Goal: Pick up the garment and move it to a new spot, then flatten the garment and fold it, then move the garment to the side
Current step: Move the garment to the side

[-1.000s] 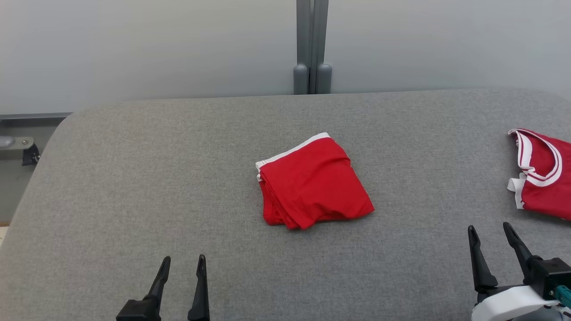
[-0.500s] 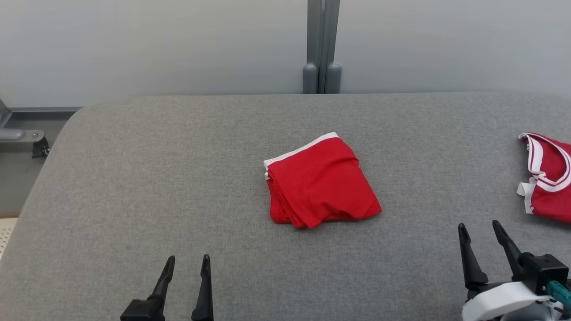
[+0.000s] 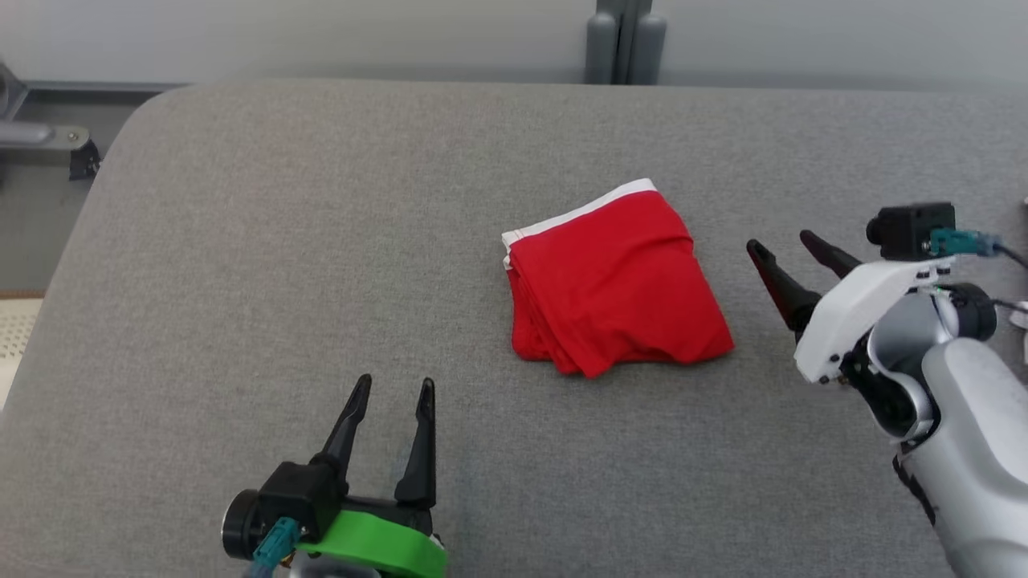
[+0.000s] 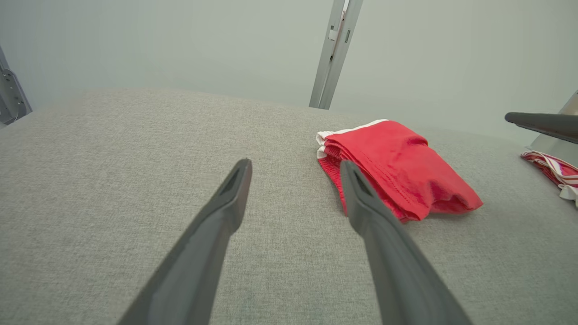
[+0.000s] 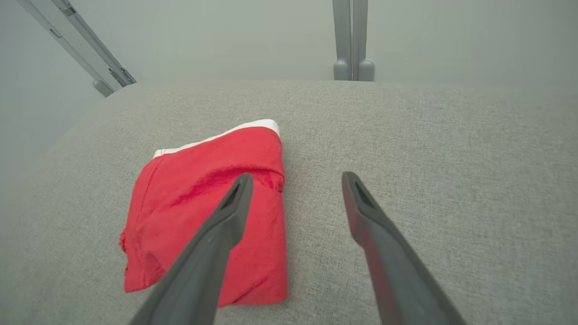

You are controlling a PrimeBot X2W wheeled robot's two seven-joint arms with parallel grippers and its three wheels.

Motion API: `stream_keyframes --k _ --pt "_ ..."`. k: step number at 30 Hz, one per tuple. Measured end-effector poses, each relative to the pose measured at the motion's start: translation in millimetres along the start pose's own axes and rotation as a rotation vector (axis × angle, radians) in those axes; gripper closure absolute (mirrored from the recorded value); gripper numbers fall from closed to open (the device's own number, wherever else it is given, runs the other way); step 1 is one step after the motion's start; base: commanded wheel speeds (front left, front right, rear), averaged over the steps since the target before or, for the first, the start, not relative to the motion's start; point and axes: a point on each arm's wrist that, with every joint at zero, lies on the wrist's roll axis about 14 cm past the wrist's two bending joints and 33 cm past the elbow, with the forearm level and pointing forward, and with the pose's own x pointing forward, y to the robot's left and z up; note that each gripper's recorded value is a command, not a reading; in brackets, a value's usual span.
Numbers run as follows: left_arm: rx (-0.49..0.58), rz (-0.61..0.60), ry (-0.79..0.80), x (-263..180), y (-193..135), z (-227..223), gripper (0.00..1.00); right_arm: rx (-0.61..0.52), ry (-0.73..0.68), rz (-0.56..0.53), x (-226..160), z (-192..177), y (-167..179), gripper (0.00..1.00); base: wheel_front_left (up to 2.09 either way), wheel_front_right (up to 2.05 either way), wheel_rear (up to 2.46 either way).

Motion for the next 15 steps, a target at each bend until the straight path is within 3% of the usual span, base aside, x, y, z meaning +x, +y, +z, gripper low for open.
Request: stream_keyframes --k 5,15 --pt "-0.035 0.011 0.016 10.0 -0.7 -4.2 0.00 -0.050 0.172 0.032 39.8 -21.4 -0.7 0.00 0.00 0.00 0.00" --pt "-0.051 0.116 0.066 -0.5 19.1 -17.3 0.00 0.011 0.371 0.142 94.4 -81.7 36.8 0.00 0.00 0.00 0.00"
